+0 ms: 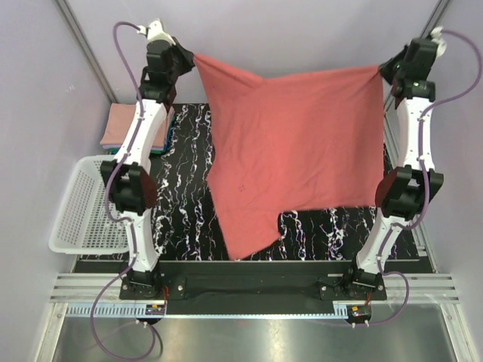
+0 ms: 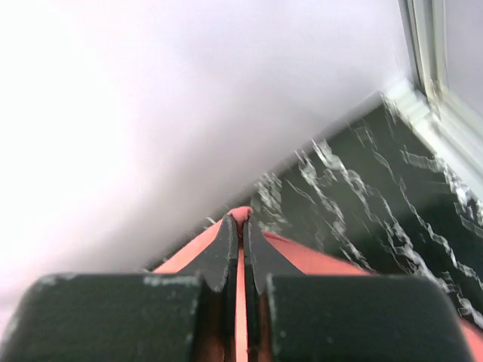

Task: Fold and stack the t-shirts
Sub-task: Flatten the tshirt out

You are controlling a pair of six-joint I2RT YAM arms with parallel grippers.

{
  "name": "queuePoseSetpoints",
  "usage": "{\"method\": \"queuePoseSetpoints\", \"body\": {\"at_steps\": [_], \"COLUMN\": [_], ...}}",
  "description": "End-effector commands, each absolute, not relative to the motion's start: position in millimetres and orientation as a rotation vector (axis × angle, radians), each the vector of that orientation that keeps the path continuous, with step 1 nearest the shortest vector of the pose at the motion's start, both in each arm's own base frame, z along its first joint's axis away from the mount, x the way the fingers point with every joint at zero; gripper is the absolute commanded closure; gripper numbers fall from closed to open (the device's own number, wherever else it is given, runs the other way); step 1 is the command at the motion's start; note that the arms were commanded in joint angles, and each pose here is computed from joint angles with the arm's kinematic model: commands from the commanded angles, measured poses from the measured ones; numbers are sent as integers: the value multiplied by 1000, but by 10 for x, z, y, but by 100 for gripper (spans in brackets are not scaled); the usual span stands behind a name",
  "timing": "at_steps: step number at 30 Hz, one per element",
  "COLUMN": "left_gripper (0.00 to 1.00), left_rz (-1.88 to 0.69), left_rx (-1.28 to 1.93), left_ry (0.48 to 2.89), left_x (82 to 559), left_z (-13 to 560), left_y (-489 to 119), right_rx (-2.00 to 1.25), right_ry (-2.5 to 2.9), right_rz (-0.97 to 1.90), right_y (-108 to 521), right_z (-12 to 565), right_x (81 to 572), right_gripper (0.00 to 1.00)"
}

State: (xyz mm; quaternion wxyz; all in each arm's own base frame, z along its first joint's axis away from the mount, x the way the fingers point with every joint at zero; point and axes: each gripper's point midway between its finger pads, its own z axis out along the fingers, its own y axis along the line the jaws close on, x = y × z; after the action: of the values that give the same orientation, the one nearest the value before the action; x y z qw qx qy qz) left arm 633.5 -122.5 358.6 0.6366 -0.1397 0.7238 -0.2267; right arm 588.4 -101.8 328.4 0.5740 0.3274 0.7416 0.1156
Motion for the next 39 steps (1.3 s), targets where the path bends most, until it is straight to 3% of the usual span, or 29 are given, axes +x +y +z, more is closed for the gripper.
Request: {"method": "queuePoseSetpoints", "body": {"at_steps": [1, 4, 9, 26, 33, 39], "left_gripper": [100, 100, 100, 100, 100, 100], "left_rz": [-451, -434, -460, -540, -604, -630], "left_rx": [-324, -333, -318, -234, -252, -259], "left_ry": [1289, 1200, 1101, 885, 774, 762], "left_x": [5632, 5188, 4447, 2268, 1912, 1988], "left_z": [5236, 5681, 6261, 7208, 7602, 7616], "left_y": [-832, -703, -622, -428, -354, -385], "right_rx": [710, 671, 672, 620, 656, 721], "right_ry": [1609, 1476, 1438, 1200, 1030, 890], "right_rz": [250, 277, 336, 279, 215, 203], "right_y": [-1024, -938, -772, -461, -569, -724], "right_z": [4280, 4998, 5256, 6034, 6476, 6590], "right_x": [5574, 5175, 4707, 2468, 1951, 1853], "right_gripper": [100, 100, 100, 100, 100, 100]}}
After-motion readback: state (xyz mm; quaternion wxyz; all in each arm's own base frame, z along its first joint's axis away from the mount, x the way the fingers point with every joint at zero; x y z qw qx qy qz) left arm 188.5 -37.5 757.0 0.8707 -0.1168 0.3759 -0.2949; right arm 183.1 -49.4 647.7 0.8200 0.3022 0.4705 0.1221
